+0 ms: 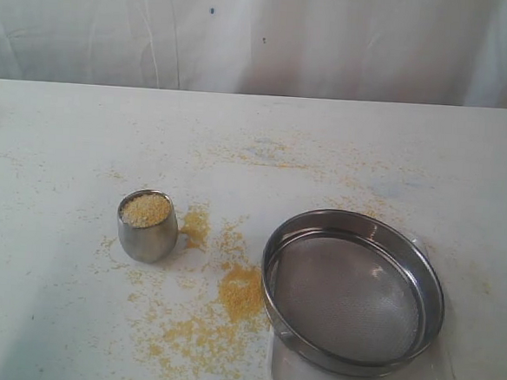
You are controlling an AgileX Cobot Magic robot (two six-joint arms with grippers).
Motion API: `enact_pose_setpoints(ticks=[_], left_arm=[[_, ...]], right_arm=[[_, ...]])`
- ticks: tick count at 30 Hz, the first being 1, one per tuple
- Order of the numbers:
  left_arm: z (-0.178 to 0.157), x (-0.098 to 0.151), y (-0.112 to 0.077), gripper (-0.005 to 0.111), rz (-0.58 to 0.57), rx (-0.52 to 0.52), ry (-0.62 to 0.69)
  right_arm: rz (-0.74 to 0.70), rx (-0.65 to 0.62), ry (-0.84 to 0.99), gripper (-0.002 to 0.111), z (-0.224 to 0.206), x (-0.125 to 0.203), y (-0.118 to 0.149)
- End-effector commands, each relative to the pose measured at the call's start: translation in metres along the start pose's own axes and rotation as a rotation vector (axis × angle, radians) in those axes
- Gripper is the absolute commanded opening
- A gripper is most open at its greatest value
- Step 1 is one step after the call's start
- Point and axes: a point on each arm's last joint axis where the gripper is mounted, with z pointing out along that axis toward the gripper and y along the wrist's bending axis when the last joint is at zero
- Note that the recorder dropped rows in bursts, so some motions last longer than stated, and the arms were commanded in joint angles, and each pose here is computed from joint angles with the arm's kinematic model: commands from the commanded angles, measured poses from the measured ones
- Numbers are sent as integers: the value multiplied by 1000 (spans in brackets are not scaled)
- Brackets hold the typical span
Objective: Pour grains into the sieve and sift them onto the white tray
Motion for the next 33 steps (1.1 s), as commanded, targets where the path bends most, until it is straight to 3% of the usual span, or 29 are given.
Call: enact_pose_setpoints(ticks=[1, 4, 11, 16, 20, 22, 25, 26, 29, 33], left_arm=[[5, -8, -30, 0, 260, 330, -136], [7, -8, -44, 0, 306, 506, -186], [26, 10, -41, 0, 258, 498, -21], [32, 15, -47, 3, 253, 596, -23], [34, 20, -52, 26, 289, 667, -23], [36, 22, -52, 51, 236, 672, -1], [42, 22, -49, 100, 88, 629, 33], [43, 21, -47, 105, 65, 602, 27], [47, 22, -42, 105, 38, 533, 52], [47, 23, -42, 105, 36, 527, 55]], right_arm=[[-8, 4, -8, 0, 0, 0, 0], [-8, 4, -8, 0, 0, 0, 0], [-8, 4, -8, 0, 0, 0, 0], [-8, 4, -8, 0, 0, 0, 0], [-8, 4, -8, 0, 0, 0, 0], [-8, 4, -8, 0, 0, 0, 0], [-8, 4, -8, 0, 0, 0, 0], [-8, 4, -8, 0, 0, 0, 0], [-8, 4, -8, 0, 0, 0, 0], [-8, 4, -8, 0, 0, 0, 0]])
